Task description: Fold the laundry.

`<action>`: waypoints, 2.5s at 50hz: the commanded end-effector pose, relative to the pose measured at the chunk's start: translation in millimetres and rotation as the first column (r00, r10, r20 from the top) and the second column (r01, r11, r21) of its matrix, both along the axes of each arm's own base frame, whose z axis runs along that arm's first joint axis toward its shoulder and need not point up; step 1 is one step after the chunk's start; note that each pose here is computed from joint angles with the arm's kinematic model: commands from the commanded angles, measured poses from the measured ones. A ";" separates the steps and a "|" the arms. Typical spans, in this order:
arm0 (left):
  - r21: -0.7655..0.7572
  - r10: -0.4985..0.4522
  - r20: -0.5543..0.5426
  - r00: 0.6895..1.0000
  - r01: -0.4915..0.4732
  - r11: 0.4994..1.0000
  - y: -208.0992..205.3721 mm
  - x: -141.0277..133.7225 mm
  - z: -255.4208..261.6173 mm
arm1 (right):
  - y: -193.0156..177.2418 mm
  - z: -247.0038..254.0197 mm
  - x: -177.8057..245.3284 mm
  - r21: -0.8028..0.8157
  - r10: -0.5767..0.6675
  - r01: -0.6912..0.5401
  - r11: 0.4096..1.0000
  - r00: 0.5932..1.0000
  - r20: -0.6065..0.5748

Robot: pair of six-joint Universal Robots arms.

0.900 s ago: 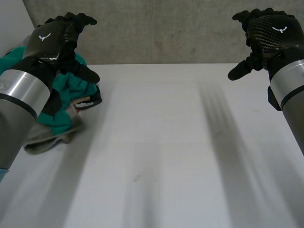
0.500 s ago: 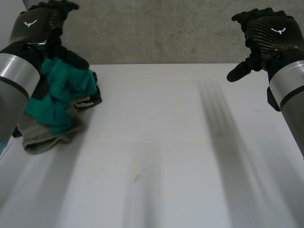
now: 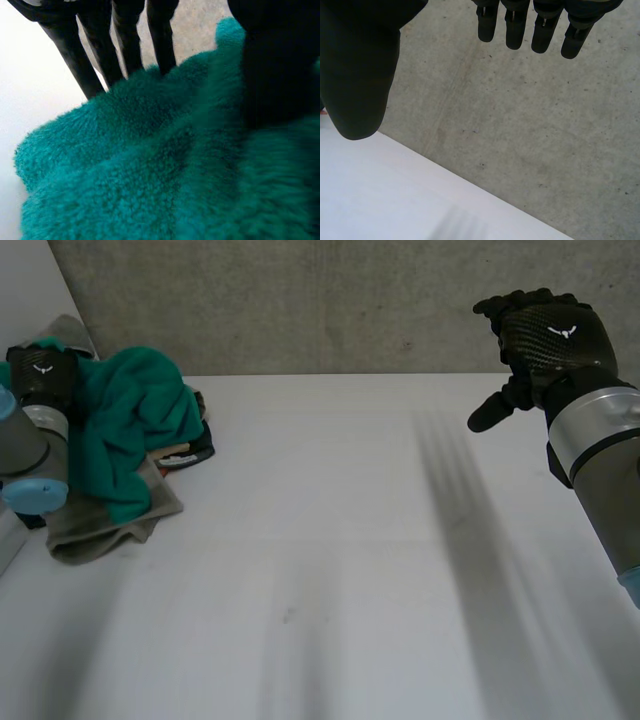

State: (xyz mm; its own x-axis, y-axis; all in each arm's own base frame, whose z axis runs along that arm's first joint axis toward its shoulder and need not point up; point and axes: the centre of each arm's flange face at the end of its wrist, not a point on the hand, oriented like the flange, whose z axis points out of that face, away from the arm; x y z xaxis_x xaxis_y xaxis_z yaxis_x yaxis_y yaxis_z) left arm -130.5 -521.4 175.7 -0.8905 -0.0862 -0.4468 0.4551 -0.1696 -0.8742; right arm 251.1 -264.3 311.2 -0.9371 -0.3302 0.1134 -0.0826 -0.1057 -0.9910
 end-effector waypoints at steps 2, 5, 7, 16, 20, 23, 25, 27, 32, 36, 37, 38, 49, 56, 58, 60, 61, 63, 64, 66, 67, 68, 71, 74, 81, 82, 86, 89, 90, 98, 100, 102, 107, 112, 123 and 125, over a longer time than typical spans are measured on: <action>-0.042 -0.062 -0.011 0.998 0.061 0.997 12.9 -31.2 21.5 | -2.4 -4.3 0.3 0.009 -0.002 0.002 1.000 1.000 -0.007; -0.123 -0.118 -0.017 0.993 0.116 0.986 36.9 -53.4 74.6 | -3.6 -3.6 -0.2 0.007 -0.004 0.004 1.000 1.000 -0.006; -0.167 -0.169 -0.039 0.985 0.160 0.973 59.3 -68.1 106.0 | -4.2 -2.6 -0.5 0.005 -0.005 0.005 1.000 1.000 -0.005; -0.231 -0.498 -0.384 0.778 0.441 0.867 181.4 -144.0 175.9 | -4.6 0.3 -0.9 -0.004 -0.007 0.007 1.000 1.000 -0.003; -0.135 -0.541 -0.534 0.650 0.566 0.813 232.8 -168.0 161.1 | -5.2 1.0 -1.2 -0.008 -0.009 0.009 1.000 1.000 -0.003; -0.013 -0.520 -0.607 0.601 0.647 0.763 264.7 -187.8 123.6 | -6.9 1.5 -3.4 -0.012 -0.017 0.017 1.000 1.000 -0.010; 0.102 -0.496 -0.622 0.606 0.691 0.716 285.6 -203.5 84.2 | -8.4 1.9 -5.6 -0.015 -0.025 0.025 1.000 1.000 -0.018; 0.178 -0.486 -0.620 0.616 0.714 0.677 299.1 -214.8 56.3 | -9.8 1.7 -7.4 -0.015 -0.032 0.031 0.999 0.999 -0.023; 0.343 -0.476 -0.600 0.643 0.745 0.572 332.4 -241.3 -3.6 | -13.2 1.2 -10.7 -0.013 -0.042 0.042 0.999 0.998 -0.041; 0.338 -0.494 -0.579 0.648 0.743 0.578 333.4 -240.2 7.5 | -15.1 -3.5 -7.7 -0.012 -0.021 0.020 1.000 0.996 -0.081; 0.293 -0.514 -0.576 0.635 0.748 0.596 332.6 -236.2 27.0 | -16.2 -6.3 -7.1 -0.007 -0.015 0.015 1.000 0.995 -0.095; 0.264 -0.526 -0.575 0.627 0.751 0.606 331.8 -233.8 38.4 | -16.8 -8.6 -6.3 -0.004 -0.009 0.009 1.000 0.994 -0.109; 0.120 -0.516 -0.478 0.710 0.635 0.763 298.9 -174.9 100.7 | -5.4 -39.2 6.5 0.162 0.172 -0.122 0.979 0.924 -0.341; 0.280 -0.428 -0.285 0.857 0.502 0.818 274.4 -144.3 56.4 | 10.1 -77.0 16.0 0.316 0.342 -0.205 0.926 0.807 -0.481; 0.328 -0.413 -0.247 0.877 0.477 0.816 273.3 -139.0 41.9 | 18.5 -86.5 25.8 0.331 0.394 -0.248 0.910 0.763 -0.512; 0.385 -0.396 -0.204 0.895 0.445 0.808 273.1 -131.7 23.1 | 23.7 -94.5 32.9 0.342 0.425 -0.274 0.899 0.736 -0.527; 0.398 -0.393 -0.192 0.899 0.437 0.806 273.8 -129.7 17.9 | 24.4 -99.2 35.7 0.347 0.436 -0.283 0.894 0.725 -0.534; 0.418 -0.394 -0.179 0.901 0.433 0.799 275.4 -127.9 8.4 | 22.2 -112.1 42.3 0.354 0.453 -0.296 0.887 0.703 -0.547; 0.417 -0.398 -0.180 0.899 0.437 0.797 274.9 -128.6 6.3 | 20.9 -116.3 44.2 0.355 0.456 -0.299 0.886 0.700 -0.550; 0.406 -0.415 -0.183 0.891 0.453 0.794 272.7 -130.9 2.3 | 16.1 -127.7 48.1 0.353 0.460 -0.304 0.885 0.694 -0.555; 0.384 -0.443 -0.182 0.878 0.478 0.790 269.7 -134.8 -0.5 | 14.6 -130.1 49.5 0.346 0.458 -0.307 0.886 0.693 -0.557; 0.374 -0.457 -0.185 0.870 0.493 0.786 268.2 -137.1 -1.9 | 13.7 -132.6 51.2 0.341 0.458 -0.311 0.887 0.691 -0.560; 0.330 -0.513 -0.187 0.838 0.545 0.770 261.5 -145.4 -6.6 | 7.7 -139.1 56.4 0.302 0.442 -0.323 0.897 0.690 -0.573; 0.286 -0.554 -0.175 0.814 0.580 0.763 253.7 -154.9 -9.4 | 0.2 -143.3 62.4 0.246 0.421 -0.343 0.906 0.686 -0.593; 0.277 -0.571 -0.095 0.815 0.573 0.771 225.7 -169.3 -26.4 | -20.7 -134.1 78.7 0.107 0.374 -0.427 0.898 0.612 -0.697; 0.285 -0.573 -0.082 0.816 0.570 0.771 223.3 -170.9 -30.3 | -23.2 -134.4 80.6 0.097 0.372 -0.441 0.892 0.597 -0.711; 0.343 -0.573 -0.019 0.819 0.544 0.766 214.4 -174.3 -47.1 | -37.4 -137.0 89.6 0.055 0.360 -0.502 0.863 0.535 -0.764; 0.377 -0.566 0.013 0.824 0.521 0.766 207.8 -174.7 -53.3 | -46.7 -146.9 98.5 0.053 0.371 -0.545 0.837 0.494 -0.786; 0.381 -0.562 0.014 0.827 0.515 0.768 206.4 -174.2 -53.9 | -48.8 -149.7 100.5 0.055 0.376 -0.554 0.831 0.486 -0.789; 0.395 -0.526 0.019 0.850 0.477 0.785 211.5 -171.8 -51.0 | -63.6 -185.7 116.3 0.073 0.404 -0.646 0.760 0.383 -0.831; 0.383 -0.536 0.020 0.844 0.489 0.784 220.6 -171.3 -39.5 | -68.0 -195.9 121.2 0.056 0.383 -0.670 0.740 0.351 -0.854; 0.375 -0.542 0.020 0.840 0.496 0.783 226.0 -170.6 -34.1 | -71.2 -202.8 126.8 0.037 0.365 -0.691 0.722 0.336 -0.868; 0.364 -0.547 0.021 0.837 0.503 0.784 237.3 -166.2 -23.1 | -75.3 -209.5 134.7 0.004 0.344 -0.717 0.697 0.329 -0.879; 0.345 -0.547 0.023 0.837 0.507 0.790 241.0 -163.9 -13.2 | -76.5 -215.8 139.1 -0.011 0.350 -0.739 0.673 0.331 -0.877; 0.178 -0.527 0.043 0.849 0.513 0.840 224.4 -166.1 37.3 | -86.3 -164.2 156.5 -0.212 0.198 -0.730 0.649 0.431 -0.880; 0.096 -0.520 0.048 0.853 0.514 0.852 218.7 -166.8 61.5 | -95.6 -128.1 150.4 -0.285 0.122 -0.658 0.697 0.500 -0.858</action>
State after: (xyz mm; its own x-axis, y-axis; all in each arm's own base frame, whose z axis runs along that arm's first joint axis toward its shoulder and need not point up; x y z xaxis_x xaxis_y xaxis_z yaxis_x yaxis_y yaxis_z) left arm -295.6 -288.1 188.4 -0.7183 0.5006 -0.4832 0.4444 -0.2043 -0.8722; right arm 405.0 -342.8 111.7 -0.0323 -0.3927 0.9191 -0.4813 -0.7998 -0.3587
